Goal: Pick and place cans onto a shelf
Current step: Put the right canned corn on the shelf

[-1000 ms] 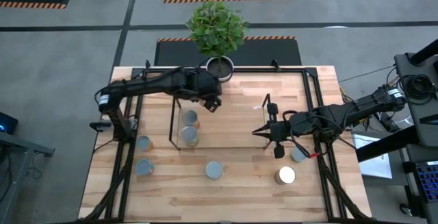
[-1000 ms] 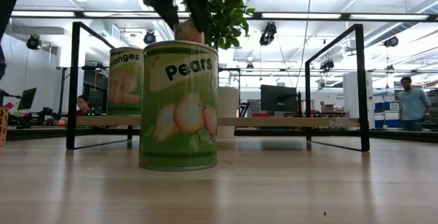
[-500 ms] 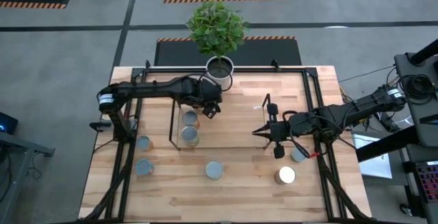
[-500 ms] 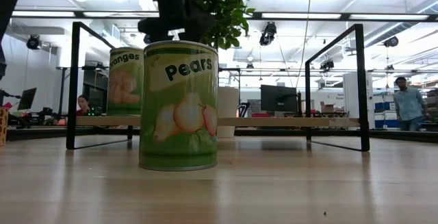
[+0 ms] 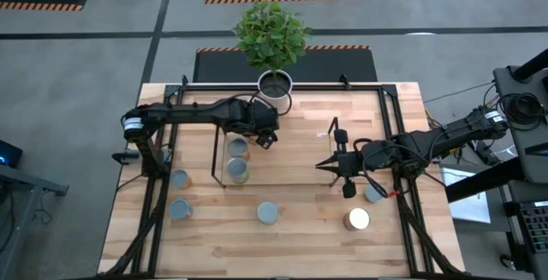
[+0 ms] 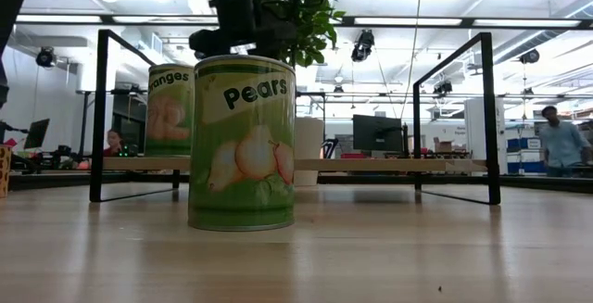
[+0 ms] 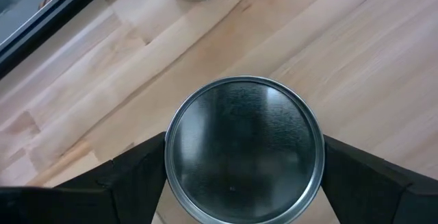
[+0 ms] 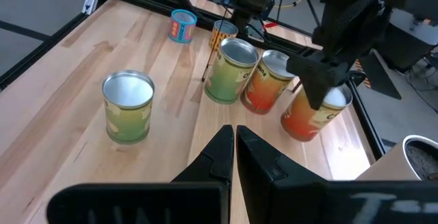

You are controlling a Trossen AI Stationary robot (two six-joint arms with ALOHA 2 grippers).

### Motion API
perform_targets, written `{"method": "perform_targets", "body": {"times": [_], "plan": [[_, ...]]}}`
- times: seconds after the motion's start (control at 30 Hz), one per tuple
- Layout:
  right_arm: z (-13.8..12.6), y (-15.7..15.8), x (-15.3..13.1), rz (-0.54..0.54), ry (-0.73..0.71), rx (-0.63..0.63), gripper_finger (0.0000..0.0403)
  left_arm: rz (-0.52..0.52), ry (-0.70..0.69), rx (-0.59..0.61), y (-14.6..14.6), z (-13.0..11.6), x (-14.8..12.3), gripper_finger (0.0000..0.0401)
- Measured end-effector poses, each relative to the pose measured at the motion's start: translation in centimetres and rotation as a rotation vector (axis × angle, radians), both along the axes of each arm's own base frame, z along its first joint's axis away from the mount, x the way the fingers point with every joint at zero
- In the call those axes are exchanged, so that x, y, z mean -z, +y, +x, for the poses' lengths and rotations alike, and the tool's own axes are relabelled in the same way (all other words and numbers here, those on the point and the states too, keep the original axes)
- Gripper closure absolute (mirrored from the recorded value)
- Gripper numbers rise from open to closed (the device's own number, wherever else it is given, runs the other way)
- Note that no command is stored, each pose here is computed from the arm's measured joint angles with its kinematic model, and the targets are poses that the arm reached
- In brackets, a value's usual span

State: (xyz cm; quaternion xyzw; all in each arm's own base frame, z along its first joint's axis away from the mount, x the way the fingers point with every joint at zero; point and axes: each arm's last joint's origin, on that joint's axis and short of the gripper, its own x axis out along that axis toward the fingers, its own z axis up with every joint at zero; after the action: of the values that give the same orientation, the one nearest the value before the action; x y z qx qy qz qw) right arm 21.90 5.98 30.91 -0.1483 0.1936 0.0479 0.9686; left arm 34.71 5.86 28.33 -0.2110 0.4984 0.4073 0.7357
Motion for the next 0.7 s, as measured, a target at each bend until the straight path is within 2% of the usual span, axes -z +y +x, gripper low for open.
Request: {"method": "perform_targets", "body": {"times": [0.7], "plan": [[0.0, 0.0, 0.0, 0.0, 0.001, 0.0, 0.0394, -0.028, -0.026, -0.048, -0.7, 0.1, 1.8, 0.0078]]}}
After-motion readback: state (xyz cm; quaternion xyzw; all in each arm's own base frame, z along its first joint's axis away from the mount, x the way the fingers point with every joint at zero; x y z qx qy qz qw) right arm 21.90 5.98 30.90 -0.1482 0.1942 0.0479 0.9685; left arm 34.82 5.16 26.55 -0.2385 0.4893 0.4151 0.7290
